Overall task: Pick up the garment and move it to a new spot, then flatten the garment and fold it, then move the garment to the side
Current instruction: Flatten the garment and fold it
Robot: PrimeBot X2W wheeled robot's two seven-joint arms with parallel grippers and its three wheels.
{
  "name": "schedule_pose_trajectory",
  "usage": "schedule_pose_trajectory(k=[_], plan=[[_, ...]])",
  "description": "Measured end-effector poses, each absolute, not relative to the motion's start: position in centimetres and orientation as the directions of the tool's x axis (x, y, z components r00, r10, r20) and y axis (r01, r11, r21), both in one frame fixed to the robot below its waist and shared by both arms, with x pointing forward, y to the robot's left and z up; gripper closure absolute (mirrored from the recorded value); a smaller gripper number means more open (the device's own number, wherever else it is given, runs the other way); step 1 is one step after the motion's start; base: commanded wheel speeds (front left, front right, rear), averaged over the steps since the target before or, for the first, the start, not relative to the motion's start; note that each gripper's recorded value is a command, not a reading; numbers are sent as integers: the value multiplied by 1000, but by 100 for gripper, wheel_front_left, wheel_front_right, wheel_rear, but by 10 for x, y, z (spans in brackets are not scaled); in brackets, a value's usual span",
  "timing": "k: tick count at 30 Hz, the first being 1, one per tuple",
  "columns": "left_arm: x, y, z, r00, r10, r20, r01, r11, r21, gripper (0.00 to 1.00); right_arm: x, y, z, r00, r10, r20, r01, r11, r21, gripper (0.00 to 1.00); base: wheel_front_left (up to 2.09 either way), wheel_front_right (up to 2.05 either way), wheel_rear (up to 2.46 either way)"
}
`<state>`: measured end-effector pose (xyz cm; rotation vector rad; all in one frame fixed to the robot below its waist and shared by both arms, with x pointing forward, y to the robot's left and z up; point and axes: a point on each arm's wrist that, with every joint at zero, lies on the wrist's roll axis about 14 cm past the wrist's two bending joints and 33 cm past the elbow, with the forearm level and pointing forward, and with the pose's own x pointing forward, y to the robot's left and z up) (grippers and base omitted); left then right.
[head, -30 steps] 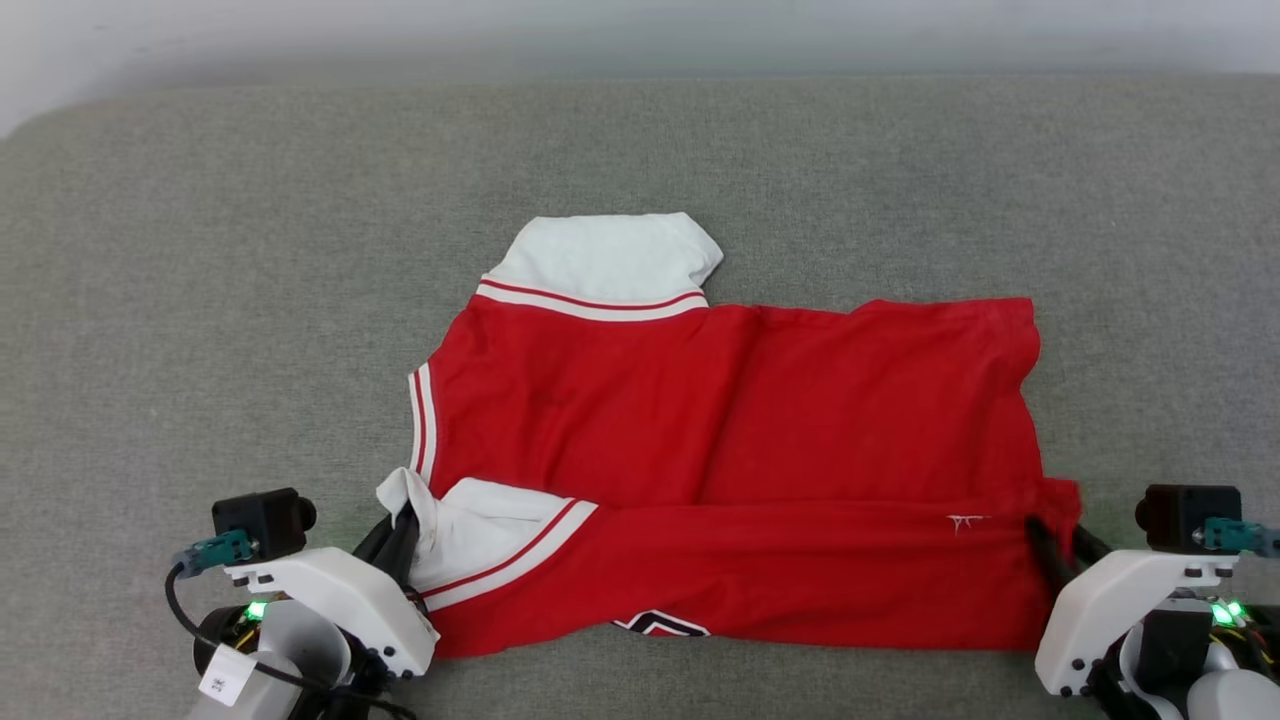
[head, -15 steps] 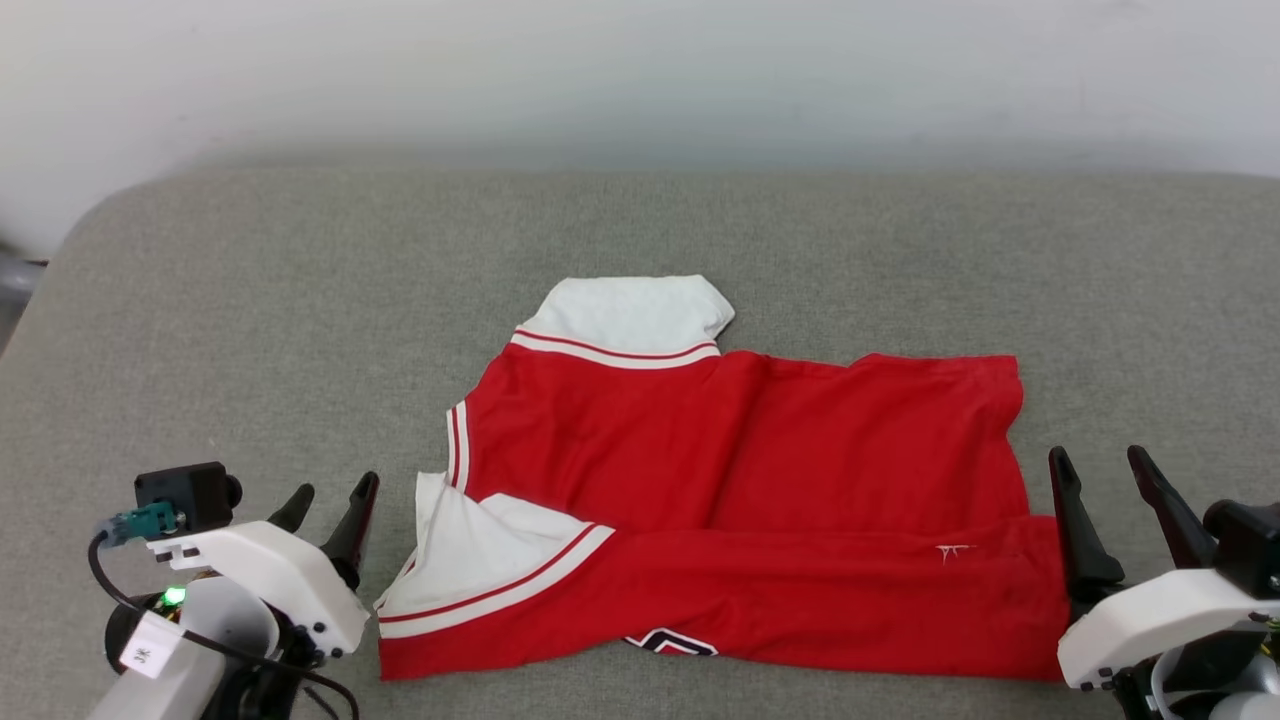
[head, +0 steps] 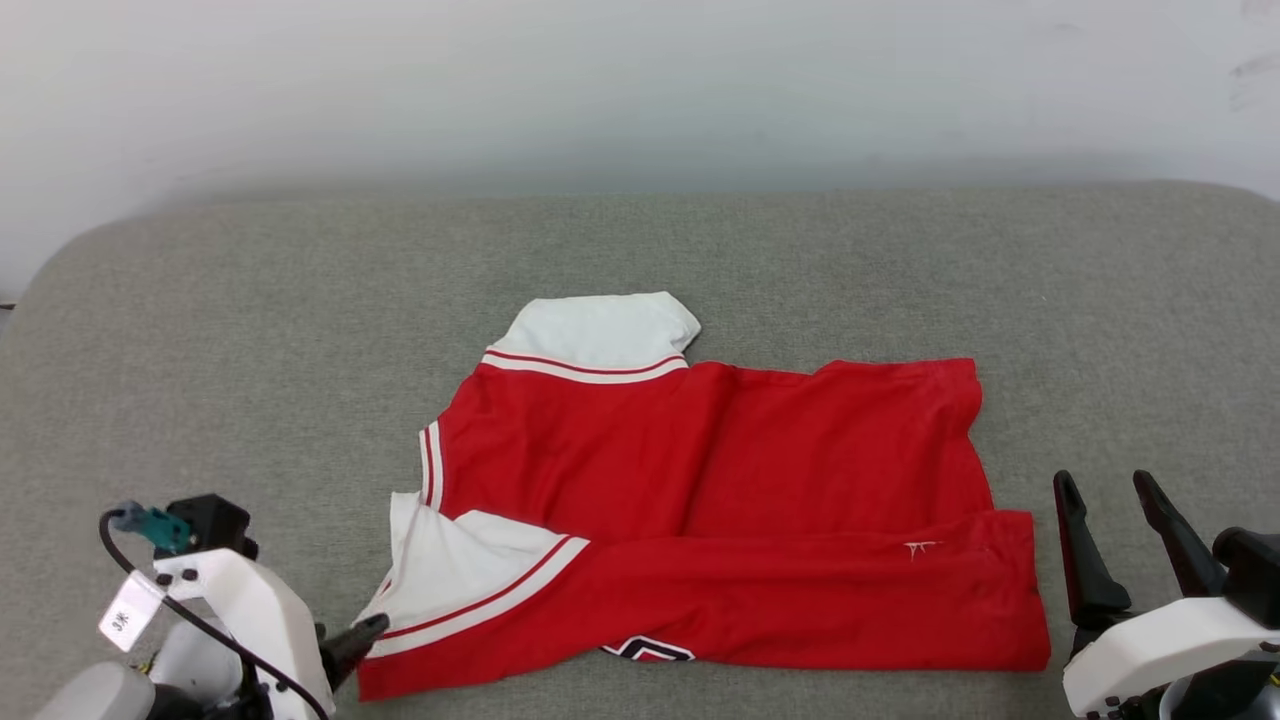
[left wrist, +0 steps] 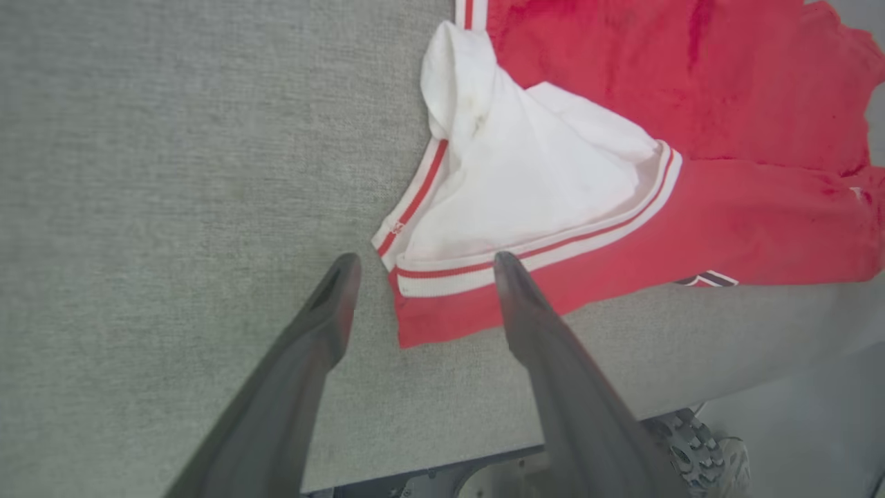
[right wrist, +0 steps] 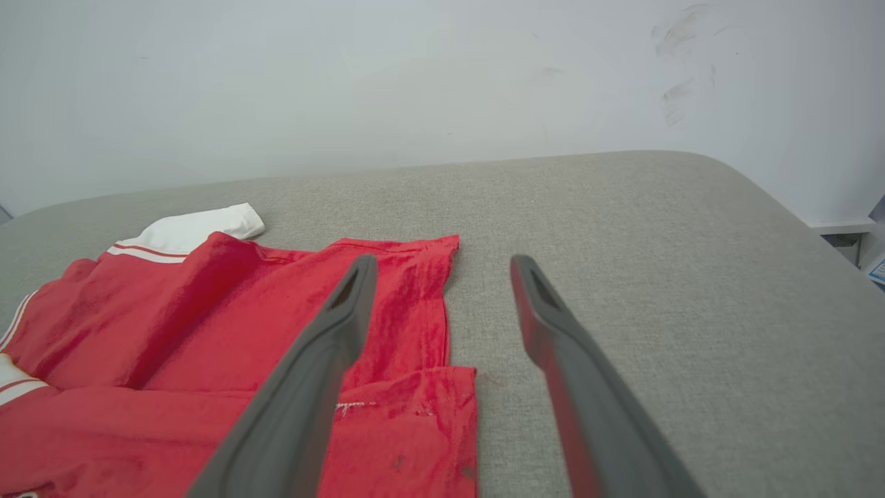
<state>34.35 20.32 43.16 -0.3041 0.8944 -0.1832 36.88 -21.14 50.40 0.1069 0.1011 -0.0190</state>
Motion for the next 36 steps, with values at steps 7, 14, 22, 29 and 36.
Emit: schedule_pose_trajectory(k=[7,14,22,29,36], plan=[[325,192,390,486,-300,-821,-38,931,-363,0,369,-215,489,988,-25,-150,45,990,136,0,0,0,0],[323,179,368,438,-350,-828,-53,910,-412,60,368,-222,477,978,-43,-205,73,987,140,0,0,0,0],[328,177,368,494,-356,-793,-41,902,-431,100,362,-233,464,945,-55,-323,118,977,178,0,0,0,0],[337,189,392,599,-329,-730,3,912,-409,100,330,-230,425,796,24,-605,106,978,178,0,0,0,0],[340,193,413,653,-313,-690,40,924,-381,100,323,-210,408,685,109,-720,30,984,177,0,0,0,0]])
